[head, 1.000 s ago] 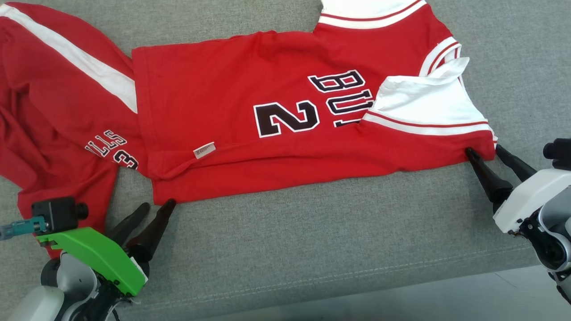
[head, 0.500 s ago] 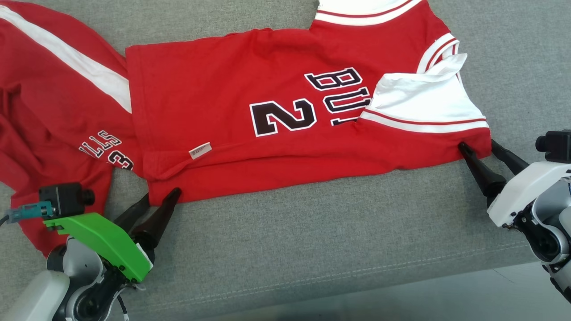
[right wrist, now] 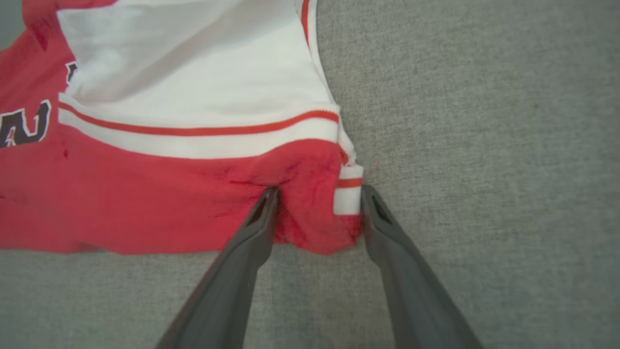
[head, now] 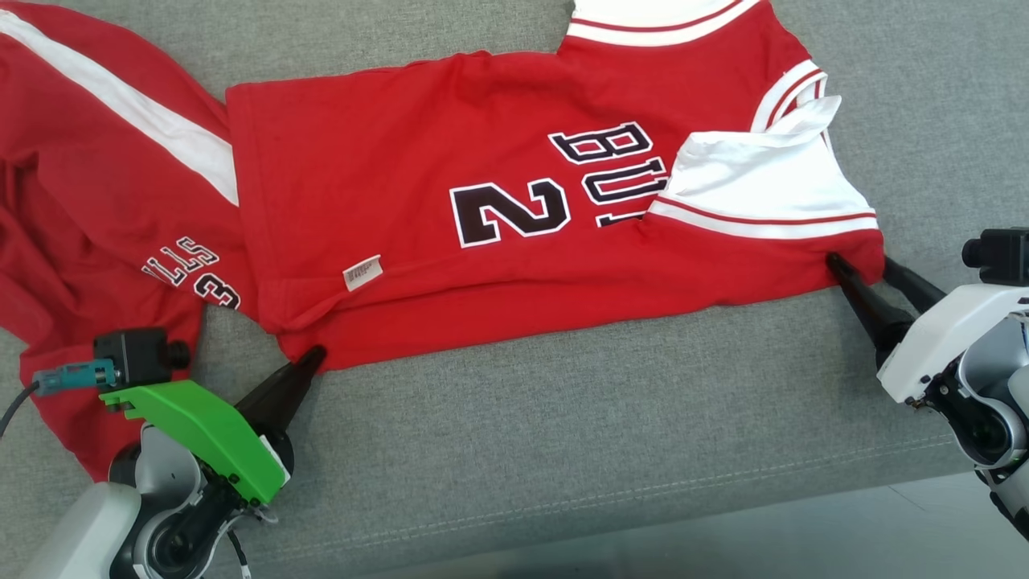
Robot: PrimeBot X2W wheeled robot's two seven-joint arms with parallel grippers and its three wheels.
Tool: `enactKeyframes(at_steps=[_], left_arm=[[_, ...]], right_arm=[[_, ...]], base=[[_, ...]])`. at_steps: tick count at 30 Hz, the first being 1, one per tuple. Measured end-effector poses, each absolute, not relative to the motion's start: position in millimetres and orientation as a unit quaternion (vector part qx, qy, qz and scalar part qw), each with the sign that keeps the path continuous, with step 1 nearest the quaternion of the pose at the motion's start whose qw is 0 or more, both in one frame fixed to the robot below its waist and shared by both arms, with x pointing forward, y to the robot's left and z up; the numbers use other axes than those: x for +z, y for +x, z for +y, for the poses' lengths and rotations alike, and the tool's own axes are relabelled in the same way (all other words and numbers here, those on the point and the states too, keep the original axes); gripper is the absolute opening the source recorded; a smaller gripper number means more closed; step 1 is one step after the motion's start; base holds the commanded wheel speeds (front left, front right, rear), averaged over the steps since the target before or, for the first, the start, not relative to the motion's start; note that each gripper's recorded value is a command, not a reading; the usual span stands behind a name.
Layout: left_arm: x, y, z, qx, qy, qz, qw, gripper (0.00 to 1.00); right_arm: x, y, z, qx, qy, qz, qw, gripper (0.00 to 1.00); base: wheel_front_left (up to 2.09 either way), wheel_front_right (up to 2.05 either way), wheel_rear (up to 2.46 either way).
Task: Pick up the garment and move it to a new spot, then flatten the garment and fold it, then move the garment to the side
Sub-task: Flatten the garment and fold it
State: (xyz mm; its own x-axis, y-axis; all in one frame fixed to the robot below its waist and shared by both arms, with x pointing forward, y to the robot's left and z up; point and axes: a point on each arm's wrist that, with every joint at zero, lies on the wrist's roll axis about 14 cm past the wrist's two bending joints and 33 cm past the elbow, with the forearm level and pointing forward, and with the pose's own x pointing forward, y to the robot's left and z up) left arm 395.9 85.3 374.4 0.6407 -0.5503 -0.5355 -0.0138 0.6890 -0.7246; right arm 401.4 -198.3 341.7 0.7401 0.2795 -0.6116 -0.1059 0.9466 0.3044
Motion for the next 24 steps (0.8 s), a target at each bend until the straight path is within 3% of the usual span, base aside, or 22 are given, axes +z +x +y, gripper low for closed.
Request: enactKeyframes(at_steps=[1, 2, 17, 24], left_arm=[[374, 396, 85, -0.163, -0.362, 0.392, 0.83, 0.0], [375, 395, 84, -0.164, -0.363, 0.392, 0.83, 0.0], [391, 388, 79, -0.204, -0.367, 0.397, 0.816, 0.0], [431, 416, 97, -0.23, -0.338, 0.363, 0.837, 0.0]], right_arm=[[341, 401, -198, 0.105, 0.127, 0.348, 0.923, 0.27], [340, 400, -198, 0.105, 0.13, 0.351, 0.921, 0.0], [360, 393, -182, 0.128, 0.212, 0.373, 0.894, 0.0], [381, 397, -188, 0.151, 0.212, 0.399, 0.879, 0.0]], base=[[0.0, 0.0, 0.0], [0.0, 0.0, 0.0], [0.0, 0.0, 0.0], [0.0, 0.0, 0.0]])
